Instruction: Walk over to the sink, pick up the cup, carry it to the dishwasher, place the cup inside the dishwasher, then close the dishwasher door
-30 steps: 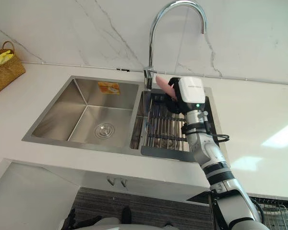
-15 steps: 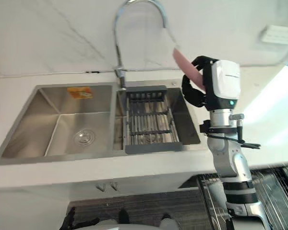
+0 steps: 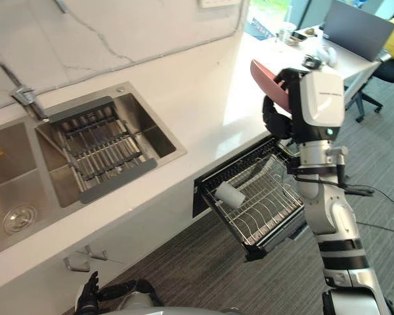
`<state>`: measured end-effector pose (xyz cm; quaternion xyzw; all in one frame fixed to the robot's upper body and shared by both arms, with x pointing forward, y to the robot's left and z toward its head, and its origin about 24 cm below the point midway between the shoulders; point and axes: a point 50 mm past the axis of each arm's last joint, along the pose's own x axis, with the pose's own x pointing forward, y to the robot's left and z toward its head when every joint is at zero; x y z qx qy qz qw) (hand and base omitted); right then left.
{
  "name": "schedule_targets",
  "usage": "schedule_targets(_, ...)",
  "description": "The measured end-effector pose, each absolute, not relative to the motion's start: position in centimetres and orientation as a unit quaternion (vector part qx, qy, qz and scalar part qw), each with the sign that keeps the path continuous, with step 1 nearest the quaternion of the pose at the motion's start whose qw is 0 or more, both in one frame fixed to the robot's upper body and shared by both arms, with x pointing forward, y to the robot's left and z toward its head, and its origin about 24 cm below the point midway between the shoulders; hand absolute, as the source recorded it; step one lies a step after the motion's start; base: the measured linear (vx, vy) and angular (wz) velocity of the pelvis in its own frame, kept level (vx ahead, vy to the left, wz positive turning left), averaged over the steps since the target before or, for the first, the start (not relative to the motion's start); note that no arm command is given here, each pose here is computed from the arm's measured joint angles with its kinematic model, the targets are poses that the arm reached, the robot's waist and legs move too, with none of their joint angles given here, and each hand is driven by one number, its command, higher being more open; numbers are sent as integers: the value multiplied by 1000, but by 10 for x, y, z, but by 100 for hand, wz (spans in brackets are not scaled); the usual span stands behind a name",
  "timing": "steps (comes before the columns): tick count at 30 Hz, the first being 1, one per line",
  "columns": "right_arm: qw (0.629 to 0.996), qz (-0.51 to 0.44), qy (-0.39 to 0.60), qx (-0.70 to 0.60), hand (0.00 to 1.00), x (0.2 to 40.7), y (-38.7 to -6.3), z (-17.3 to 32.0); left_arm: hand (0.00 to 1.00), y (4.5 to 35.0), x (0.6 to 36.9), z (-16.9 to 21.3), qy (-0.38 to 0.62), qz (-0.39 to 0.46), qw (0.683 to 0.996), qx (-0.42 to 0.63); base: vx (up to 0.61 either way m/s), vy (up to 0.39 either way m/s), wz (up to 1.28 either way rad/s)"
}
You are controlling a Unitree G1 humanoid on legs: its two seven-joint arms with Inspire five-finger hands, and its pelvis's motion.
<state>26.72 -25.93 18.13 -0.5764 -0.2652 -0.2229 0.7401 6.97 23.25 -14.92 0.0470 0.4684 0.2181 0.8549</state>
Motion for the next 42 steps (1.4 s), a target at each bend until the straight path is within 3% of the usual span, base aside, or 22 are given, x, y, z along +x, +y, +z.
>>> schedule_targets(7,761,-270,-178,-563,0,234,-292,148,100,232,60,-148,465,226,854,56,-88,-32,-11)
schedule_targets(14,813,-216,-119,-527,0,227,-269,106,100,232,60,-147,462,218,858,53,-102,64,-8)
schedule_targets(21,829,-186,-41,-526,0,246,-272,66,100,230,69,-146,450,192,871,43,-3,73,8)
schedule_targets(30,828,-209,-46,-519,0,304,-275,84,100,222,108,-138,408,150,900,29,7,49,11)
schedule_targets(39,780,-289,-52,-553,0,357,-317,173,100,197,148,-126,357,87,930,5,0,42,3)
schedule_targets(40,776,-302,-49,-551,100,356,-322,176,100,195,148,-126,357,82,931,4,28,47,1)
schedule_targets(42,766,-328,-45,-552,100,355,-330,182,100,190,149,-126,354,74,932,-2,36,35,-1)
